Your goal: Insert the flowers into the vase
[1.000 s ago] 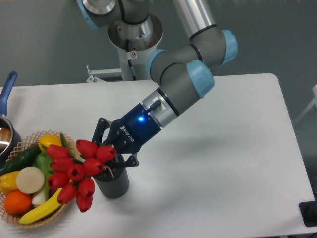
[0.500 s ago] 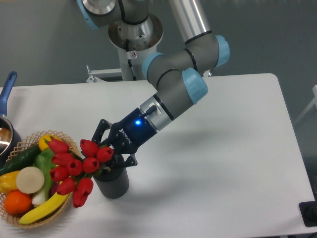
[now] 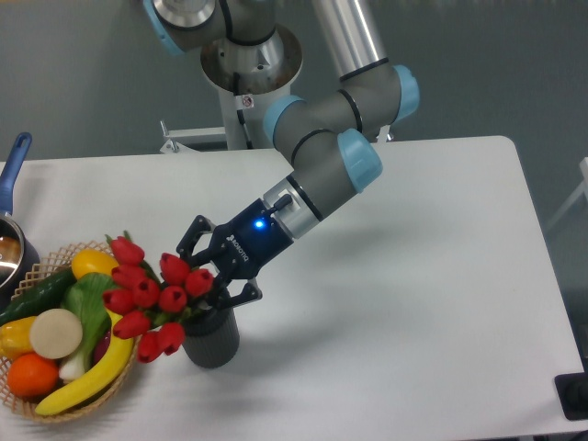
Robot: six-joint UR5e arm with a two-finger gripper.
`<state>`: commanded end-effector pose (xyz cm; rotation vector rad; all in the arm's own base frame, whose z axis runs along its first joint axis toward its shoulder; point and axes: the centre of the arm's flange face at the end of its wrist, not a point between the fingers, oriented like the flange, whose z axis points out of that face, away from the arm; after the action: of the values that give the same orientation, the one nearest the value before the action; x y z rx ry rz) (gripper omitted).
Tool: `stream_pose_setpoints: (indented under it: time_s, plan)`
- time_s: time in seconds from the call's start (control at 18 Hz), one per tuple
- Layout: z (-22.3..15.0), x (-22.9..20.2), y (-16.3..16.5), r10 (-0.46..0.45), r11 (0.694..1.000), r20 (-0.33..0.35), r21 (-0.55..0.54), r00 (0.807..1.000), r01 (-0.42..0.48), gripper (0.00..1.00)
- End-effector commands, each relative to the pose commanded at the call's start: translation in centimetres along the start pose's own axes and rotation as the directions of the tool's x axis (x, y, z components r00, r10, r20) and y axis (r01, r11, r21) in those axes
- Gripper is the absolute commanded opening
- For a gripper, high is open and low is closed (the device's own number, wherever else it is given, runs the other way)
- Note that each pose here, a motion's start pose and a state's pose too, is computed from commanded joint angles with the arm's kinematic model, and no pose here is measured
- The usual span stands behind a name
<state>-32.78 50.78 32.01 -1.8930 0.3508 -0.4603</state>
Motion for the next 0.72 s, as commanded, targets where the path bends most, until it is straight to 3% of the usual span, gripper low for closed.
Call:
stream_pose_setpoints:
  time_s: [0.28, 0.72]
  plan:
    - [-1.3, -0.2, 0.6, -0.016, 1.0, 0.021, 0.004, 1.0, 0.016, 0.77]
    - [-3.9, -0.8, 1.3, -0.042, 0.999, 0.066, 0.011, 0.997, 0.042, 0.95]
